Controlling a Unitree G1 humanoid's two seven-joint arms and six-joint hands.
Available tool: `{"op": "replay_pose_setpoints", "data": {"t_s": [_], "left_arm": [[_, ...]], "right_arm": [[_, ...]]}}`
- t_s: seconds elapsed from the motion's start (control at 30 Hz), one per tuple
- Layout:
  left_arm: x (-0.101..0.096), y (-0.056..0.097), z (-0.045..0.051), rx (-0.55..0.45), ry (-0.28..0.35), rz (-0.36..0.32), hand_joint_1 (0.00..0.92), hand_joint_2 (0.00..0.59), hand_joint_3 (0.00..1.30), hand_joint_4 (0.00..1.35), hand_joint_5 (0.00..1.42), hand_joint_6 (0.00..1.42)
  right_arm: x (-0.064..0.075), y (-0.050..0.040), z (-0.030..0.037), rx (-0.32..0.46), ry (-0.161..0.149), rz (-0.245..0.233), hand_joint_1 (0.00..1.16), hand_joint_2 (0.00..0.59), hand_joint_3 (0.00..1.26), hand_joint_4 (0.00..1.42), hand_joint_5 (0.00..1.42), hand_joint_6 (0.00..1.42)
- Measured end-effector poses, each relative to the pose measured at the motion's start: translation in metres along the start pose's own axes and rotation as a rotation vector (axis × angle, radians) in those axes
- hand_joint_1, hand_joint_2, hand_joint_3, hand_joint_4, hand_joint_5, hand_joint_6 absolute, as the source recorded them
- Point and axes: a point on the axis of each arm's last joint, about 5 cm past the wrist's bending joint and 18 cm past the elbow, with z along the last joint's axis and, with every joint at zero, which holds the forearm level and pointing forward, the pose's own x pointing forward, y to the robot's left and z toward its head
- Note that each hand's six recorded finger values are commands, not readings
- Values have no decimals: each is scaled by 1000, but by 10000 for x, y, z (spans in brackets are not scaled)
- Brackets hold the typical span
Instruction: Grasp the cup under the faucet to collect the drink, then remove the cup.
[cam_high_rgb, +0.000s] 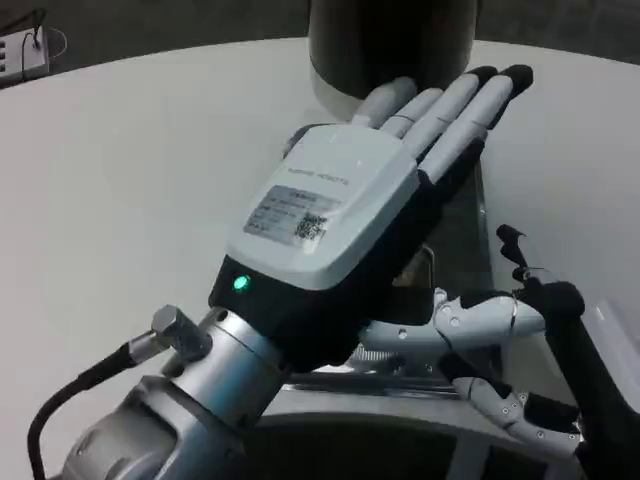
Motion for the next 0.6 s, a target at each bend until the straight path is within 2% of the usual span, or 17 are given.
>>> {"op": "replay_pose_setpoints", "data": {"t_s": [0.17,0.27,0.43,0.47,0.6], "left_arm": [[-62,-38,-15,-13,22,44,0,155,0,0,50,0],[-113,-66,-29,-13,37,78,0,154,0,0,43,0],[-208,-105,-50,-26,56,203,0,152,0,0,43,0],[-224,-107,-55,-28,53,259,0,151,0,0,43,0],[-273,-139,-63,-55,53,393,0,150,0,0,44,0]], "right_arm": [[39,8,10,27,-8,-10,504,283,5,45,110,265],[46,29,1,36,-2,-6,501,280,0,43,109,266],[62,56,-10,53,2,5,499,279,0,42,109,266],[71,58,-5,56,-3,5,499,278,0,42,109,266],[76,67,2,59,-8,10,498,278,0,42,109,266]]}}
